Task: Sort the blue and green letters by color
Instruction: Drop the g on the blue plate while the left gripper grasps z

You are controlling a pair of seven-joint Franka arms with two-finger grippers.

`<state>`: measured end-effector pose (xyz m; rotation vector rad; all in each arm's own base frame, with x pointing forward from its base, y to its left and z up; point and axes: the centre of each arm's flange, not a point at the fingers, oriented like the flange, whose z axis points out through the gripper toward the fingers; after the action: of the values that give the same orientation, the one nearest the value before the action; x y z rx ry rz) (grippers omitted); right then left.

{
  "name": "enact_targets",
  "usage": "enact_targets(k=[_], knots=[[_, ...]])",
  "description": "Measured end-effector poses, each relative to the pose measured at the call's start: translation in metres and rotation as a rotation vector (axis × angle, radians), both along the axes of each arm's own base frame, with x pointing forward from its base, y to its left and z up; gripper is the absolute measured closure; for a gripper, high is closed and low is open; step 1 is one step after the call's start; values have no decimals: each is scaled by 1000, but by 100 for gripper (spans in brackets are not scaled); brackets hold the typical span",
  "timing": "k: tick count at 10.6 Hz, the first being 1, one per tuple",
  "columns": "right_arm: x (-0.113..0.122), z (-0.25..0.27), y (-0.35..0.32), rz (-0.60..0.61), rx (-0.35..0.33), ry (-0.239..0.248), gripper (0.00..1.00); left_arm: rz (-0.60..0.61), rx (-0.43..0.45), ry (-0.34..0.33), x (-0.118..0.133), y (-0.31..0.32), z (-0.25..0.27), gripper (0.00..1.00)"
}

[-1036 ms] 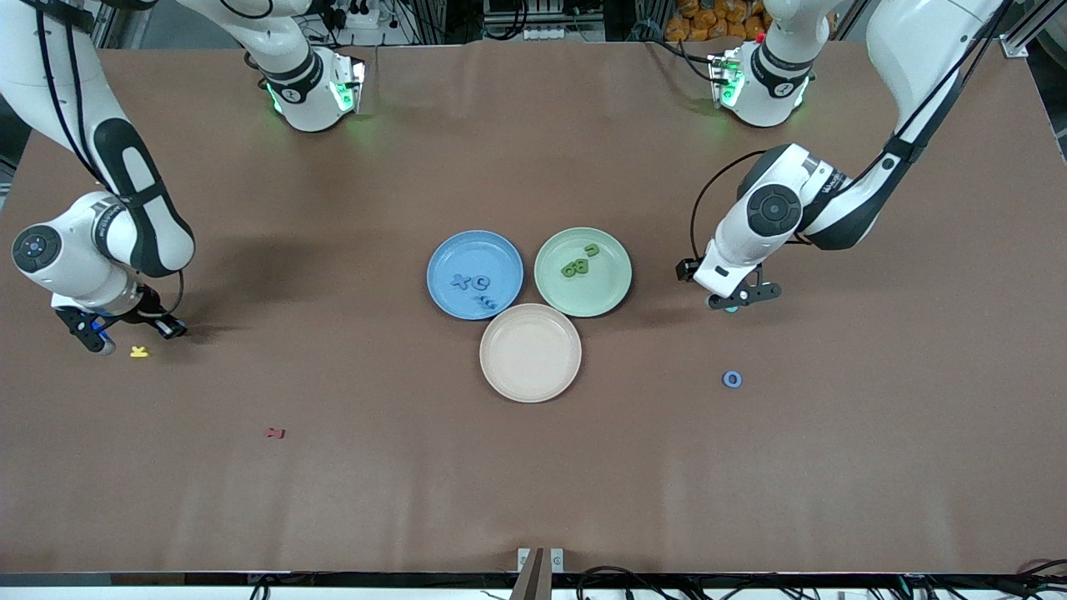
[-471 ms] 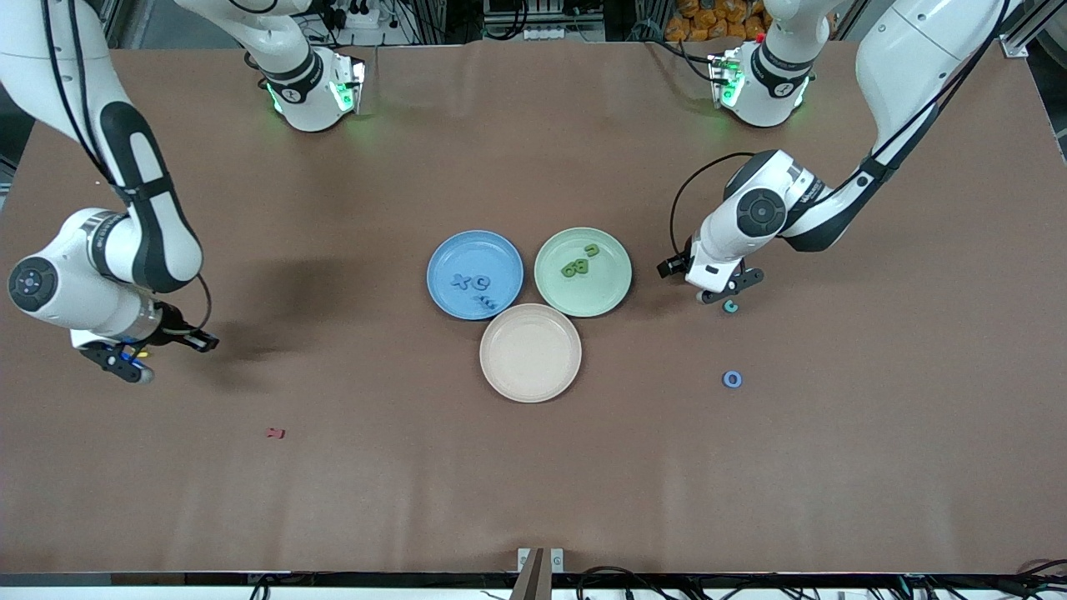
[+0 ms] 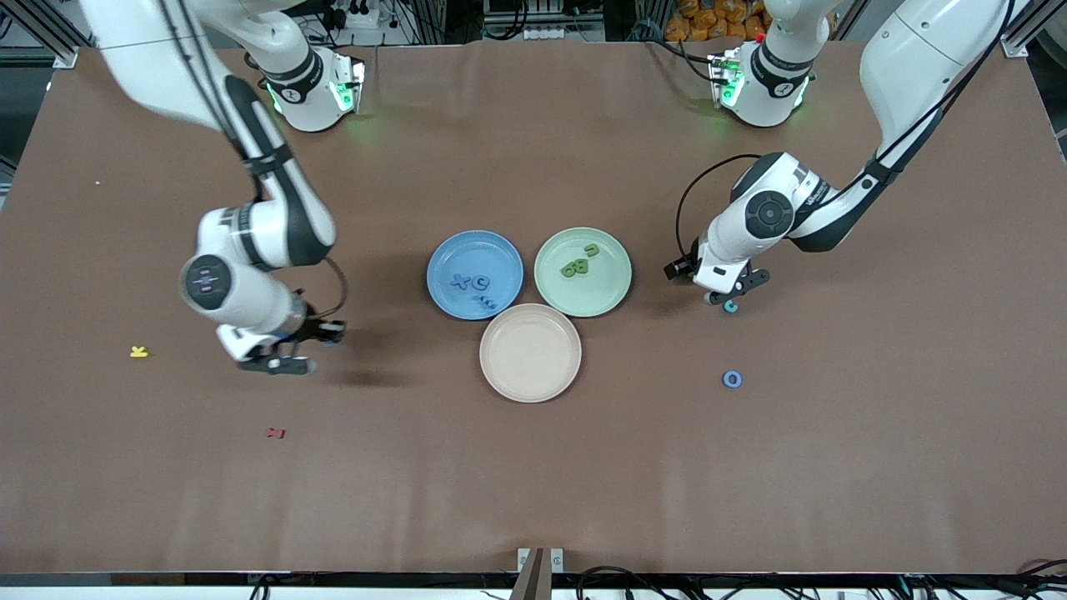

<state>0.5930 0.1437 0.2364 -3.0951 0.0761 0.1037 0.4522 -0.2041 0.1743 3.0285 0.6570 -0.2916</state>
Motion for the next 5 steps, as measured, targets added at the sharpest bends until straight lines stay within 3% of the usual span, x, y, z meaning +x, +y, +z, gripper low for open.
enact_targets(k=[2, 4, 5], knots=[[-21, 0, 68, 112, 15, 6, 73, 2, 2, 3, 1, 7, -7, 21], [-46, -2, 125, 122, 11, 17, 73, 2, -2, 0, 2, 6, -7, 24], [-65, -4, 159, 97, 3, 24, 73, 1, -3, -4, 2, 5, -6, 34]])
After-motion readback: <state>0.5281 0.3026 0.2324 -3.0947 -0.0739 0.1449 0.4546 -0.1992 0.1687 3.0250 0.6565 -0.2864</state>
